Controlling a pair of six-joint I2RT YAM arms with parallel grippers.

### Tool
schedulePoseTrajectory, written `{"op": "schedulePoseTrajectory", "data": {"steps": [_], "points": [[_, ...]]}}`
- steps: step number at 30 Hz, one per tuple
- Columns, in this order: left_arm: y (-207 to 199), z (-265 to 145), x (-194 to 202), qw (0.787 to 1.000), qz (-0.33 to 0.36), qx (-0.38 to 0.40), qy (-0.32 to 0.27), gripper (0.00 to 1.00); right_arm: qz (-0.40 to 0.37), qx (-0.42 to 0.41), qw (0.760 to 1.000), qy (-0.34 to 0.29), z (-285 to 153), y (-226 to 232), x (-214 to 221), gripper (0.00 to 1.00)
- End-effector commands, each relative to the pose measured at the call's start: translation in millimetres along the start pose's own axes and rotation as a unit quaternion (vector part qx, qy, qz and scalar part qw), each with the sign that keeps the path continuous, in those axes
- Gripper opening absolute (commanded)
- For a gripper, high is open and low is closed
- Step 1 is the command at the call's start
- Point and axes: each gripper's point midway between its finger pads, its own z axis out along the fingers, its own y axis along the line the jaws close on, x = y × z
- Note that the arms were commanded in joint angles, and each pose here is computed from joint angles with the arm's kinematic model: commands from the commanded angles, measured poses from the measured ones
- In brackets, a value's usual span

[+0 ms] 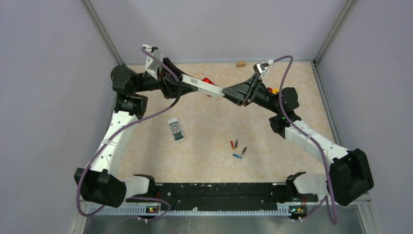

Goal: Load the batteries into the remote control

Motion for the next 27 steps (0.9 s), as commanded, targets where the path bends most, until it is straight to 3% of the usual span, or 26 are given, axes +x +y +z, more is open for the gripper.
{"op": "schedulePoseTrajectory", "data": {"steps": [1,7,14,19,27], "points": [[-9,-2,-7,0.999,0.034,0.01,0.0,0.0,-0.01,-0.002,1.0,-0.001,4,10,-7,0.53],[-15,-4,-2,0.999,0.035,0.025,0.012,0.0,-0.006,0.008,1.0,0.016,4,6,-3,0.34],[-17,-8,5,0.998,0.044,0.031,0.025,0.0,0.004,0.028,0.999,0.031,3,0,2,0.19],[-10,-12,13,0.999,0.035,0.021,0.034,0.0,0.014,0.087,0.995,0.051,3,-18,6,0.14],[2,-18,21,0.999,0.019,0.003,0.039,0.0,0.02,0.075,0.995,0.058,4,-16,7,0.11]]}}
